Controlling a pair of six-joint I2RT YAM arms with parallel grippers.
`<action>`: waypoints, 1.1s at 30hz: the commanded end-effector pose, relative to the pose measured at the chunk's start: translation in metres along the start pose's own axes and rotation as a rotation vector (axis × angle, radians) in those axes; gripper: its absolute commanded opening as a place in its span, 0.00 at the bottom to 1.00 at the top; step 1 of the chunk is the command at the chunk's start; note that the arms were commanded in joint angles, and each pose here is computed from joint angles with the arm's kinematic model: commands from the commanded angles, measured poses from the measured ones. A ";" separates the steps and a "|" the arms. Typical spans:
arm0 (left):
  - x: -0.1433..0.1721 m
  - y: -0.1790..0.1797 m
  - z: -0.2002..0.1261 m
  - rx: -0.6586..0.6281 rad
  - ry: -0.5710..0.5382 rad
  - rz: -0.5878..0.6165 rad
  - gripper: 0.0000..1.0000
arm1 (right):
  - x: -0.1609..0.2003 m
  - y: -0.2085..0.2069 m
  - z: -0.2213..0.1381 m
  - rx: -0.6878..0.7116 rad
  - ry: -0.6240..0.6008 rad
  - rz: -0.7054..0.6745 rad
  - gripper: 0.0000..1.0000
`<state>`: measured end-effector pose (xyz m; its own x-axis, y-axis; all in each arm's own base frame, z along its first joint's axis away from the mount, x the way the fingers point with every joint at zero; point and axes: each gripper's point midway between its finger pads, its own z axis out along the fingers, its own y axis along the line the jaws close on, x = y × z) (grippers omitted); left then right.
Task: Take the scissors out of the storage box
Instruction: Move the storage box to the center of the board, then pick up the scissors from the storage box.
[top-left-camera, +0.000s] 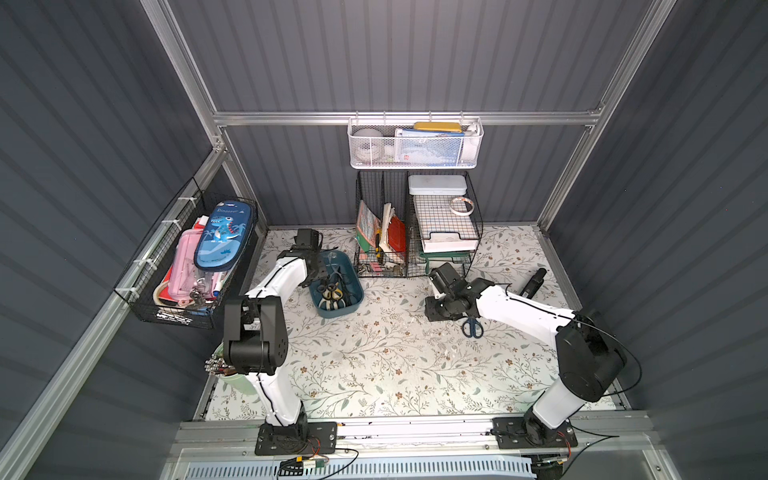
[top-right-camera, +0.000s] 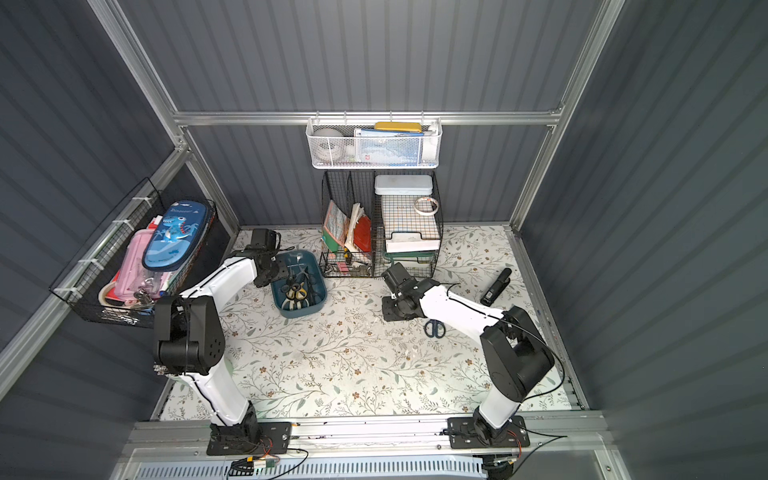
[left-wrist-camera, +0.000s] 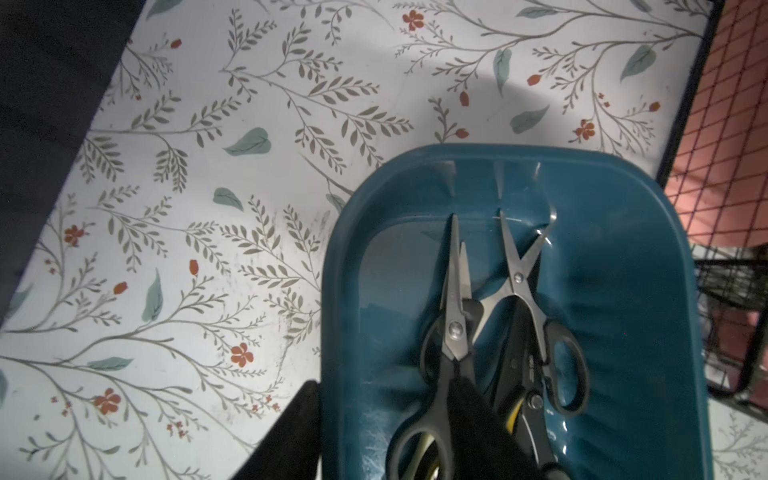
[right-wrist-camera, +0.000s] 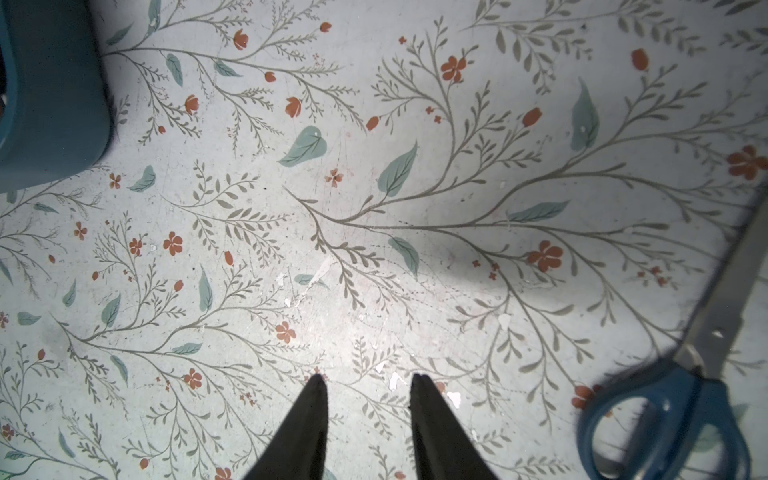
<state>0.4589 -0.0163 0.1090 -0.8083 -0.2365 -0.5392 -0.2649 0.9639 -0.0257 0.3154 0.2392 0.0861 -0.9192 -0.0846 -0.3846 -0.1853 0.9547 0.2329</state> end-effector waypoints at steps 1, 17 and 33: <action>0.000 -0.008 -0.009 0.029 0.005 0.004 0.59 | -0.006 0.007 -0.001 -0.015 -0.006 -0.004 0.37; -0.017 -0.044 -0.020 0.191 -0.019 0.063 0.57 | -0.006 0.008 0.002 -0.013 0.000 -0.002 0.38; 0.075 -0.035 0.028 0.180 0.204 0.030 0.48 | -0.001 0.007 0.006 -0.007 0.013 -0.006 0.38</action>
<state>0.4317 -0.0632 0.0606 -0.8938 -0.1906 -0.4059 -0.1382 0.9782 -0.1550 0.3181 0.2465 0.0865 -0.9193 -0.0912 -0.3828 -0.1948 0.9507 0.2411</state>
